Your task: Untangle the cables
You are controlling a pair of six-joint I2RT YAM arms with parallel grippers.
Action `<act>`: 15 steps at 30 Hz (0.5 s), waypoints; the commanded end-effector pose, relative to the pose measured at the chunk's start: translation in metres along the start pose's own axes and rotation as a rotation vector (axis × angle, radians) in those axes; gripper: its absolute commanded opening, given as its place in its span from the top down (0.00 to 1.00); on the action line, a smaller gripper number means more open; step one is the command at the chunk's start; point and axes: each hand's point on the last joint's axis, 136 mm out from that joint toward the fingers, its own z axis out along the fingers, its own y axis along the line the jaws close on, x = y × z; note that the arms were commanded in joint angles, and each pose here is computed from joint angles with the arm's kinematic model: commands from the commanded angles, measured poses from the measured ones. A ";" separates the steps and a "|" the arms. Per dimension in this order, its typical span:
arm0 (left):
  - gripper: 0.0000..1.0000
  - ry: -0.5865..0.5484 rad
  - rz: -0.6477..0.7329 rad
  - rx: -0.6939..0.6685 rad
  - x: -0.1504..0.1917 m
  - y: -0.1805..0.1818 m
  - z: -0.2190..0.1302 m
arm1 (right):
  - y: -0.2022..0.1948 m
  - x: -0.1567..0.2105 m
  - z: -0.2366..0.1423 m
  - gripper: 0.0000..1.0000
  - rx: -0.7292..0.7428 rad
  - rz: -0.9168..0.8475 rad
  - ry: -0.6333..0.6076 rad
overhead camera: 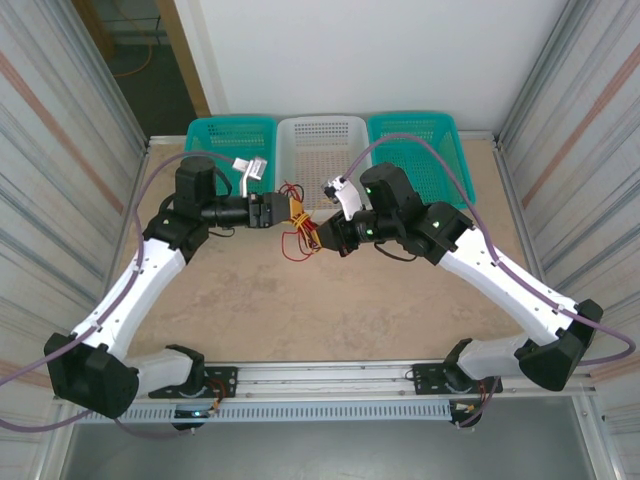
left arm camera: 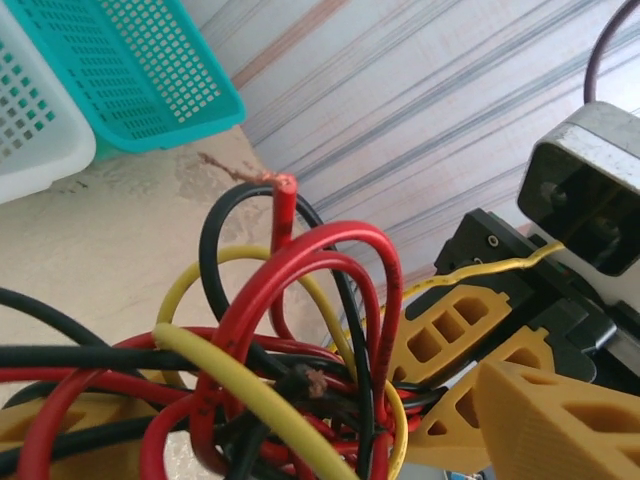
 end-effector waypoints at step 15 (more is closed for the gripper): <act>0.83 0.034 0.005 0.164 0.004 -0.007 0.011 | 0.021 -0.014 -0.003 1.00 -0.067 -0.071 -0.039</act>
